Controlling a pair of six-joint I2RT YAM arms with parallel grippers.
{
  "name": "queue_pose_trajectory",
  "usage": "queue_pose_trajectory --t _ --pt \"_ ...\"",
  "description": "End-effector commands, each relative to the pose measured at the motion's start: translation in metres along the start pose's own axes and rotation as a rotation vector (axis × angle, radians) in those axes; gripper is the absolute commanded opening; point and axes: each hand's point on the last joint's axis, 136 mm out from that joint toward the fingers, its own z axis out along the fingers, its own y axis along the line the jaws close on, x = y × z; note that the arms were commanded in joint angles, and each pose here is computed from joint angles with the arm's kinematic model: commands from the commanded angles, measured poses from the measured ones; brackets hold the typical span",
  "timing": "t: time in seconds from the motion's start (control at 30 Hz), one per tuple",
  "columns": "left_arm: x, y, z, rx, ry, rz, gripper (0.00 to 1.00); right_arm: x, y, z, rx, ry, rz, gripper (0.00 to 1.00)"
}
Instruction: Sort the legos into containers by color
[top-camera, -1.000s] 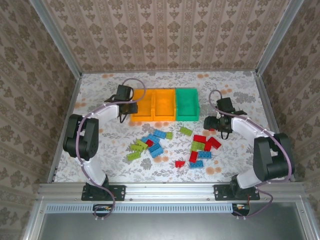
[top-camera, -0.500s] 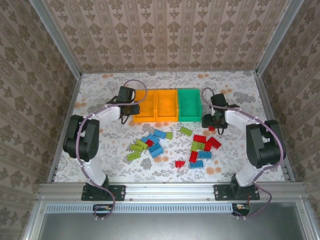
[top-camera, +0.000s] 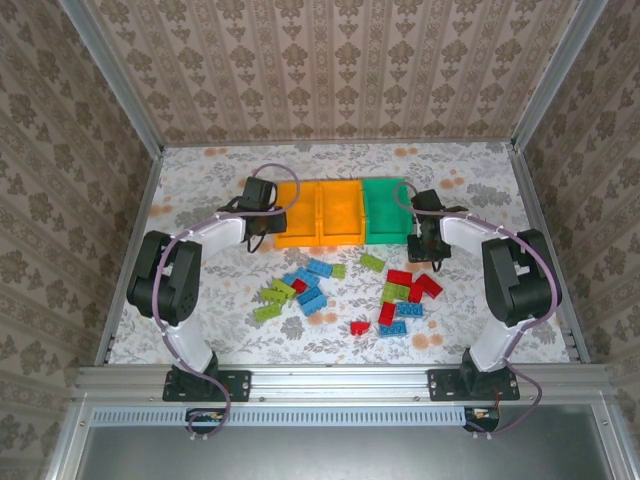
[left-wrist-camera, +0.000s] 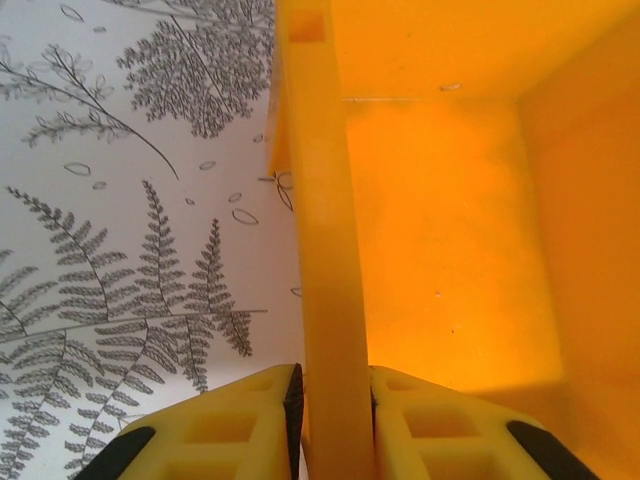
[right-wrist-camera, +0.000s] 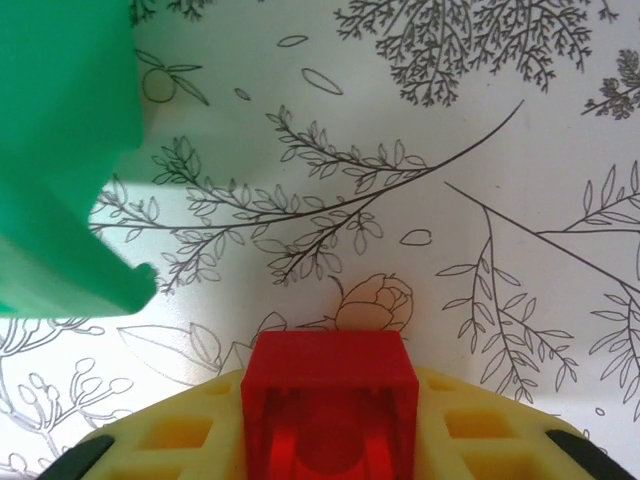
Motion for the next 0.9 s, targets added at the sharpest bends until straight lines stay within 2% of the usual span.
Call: queue_pose_trajectory --t 0.0,0.2,0.4,0.63,0.67,0.8,0.87 --pt "0.013 -0.009 -0.006 0.031 0.043 0.004 0.26 -0.01 -0.001 -0.025 0.02 -0.054 0.019 0.29" --pt "0.013 -0.011 -0.007 0.02 0.032 0.03 0.37 -0.033 0.006 -0.074 -0.048 -0.21 0.072 0.23" --pt "0.013 -0.009 -0.014 -0.007 0.013 0.063 0.6 -0.071 0.047 -0.114 -0.261 -0.354 0.084 0.24" --pt "0.013 -0.003 -0.033 -0.038 -0.038 0.098 0.81 -0.102 0.083 -0.085 -0.177 -0.264 0.0 0.25" --pt "0.019 -0.013 -0.037 -0.024 -0.041 0.129 0.84 -0.105 0.085 -0.078 -0.165 -0.251 0.004 0.26" --pt "0.027 -0.017 -0.051 -0.011 -0.058 0.182 0.86 -0.11 0.078 -0.052 -0.083 -0.193 0.048 0.28" --pt "0.038 -0.023 -0.056 0.01 -0.052 0.224 0.86 -0.11 0.077 -0.043 -0.062 -0.167 0.057 0.32"
